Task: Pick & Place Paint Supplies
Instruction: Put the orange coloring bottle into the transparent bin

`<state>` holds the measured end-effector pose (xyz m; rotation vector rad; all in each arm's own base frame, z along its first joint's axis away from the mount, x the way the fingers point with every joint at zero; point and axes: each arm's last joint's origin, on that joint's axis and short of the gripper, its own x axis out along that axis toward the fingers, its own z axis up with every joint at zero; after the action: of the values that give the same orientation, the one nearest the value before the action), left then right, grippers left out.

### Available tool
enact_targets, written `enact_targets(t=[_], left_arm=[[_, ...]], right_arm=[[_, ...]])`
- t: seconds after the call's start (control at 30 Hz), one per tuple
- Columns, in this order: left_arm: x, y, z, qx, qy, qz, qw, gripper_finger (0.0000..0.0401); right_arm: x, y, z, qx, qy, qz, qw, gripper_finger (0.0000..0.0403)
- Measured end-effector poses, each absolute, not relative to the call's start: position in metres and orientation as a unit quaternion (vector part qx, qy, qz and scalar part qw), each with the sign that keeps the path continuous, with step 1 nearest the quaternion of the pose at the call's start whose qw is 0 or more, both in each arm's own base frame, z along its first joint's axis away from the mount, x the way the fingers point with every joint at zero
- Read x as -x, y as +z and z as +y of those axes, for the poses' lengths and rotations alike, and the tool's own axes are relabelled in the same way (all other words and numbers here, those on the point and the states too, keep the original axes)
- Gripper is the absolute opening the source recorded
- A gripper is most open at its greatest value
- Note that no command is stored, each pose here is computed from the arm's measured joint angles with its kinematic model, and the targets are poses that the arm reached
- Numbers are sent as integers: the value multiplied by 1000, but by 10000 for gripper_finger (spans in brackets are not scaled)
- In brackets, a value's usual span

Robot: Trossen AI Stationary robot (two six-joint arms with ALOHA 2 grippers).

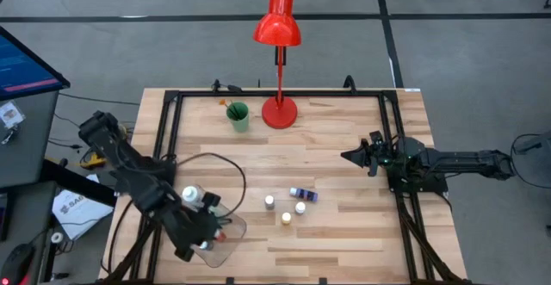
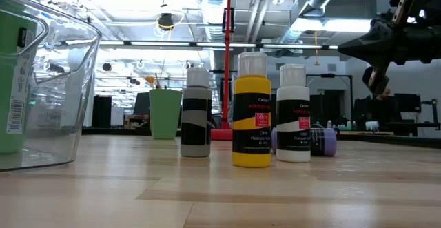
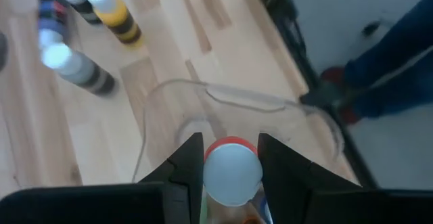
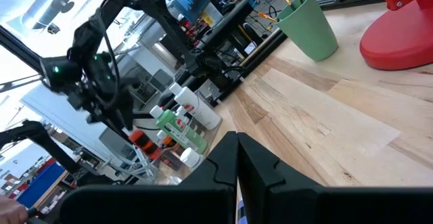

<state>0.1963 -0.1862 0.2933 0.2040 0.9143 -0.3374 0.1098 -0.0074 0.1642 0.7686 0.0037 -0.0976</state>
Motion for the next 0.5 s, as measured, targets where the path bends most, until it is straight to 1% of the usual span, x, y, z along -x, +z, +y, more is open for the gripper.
enact_targets(t=[0.1,0.23,0.37,0.5], left_arm=[[-203,282,-190,-115,-166,458,866,102],[-207,279,-188,-115,-166,466,862,102],[-206,275,-188,-131,-189,481,846,102],[-210,260,-193,-142,-212,506,824,102]], right_arm=[[-110,164,-7,-375,-48,2,926,0],[-110,164,-7,-375,-48,2,926,0],[-110,164,-7,-375,-48,2,926,0],[-110,164,-7,-375,-48,2,926,0]])
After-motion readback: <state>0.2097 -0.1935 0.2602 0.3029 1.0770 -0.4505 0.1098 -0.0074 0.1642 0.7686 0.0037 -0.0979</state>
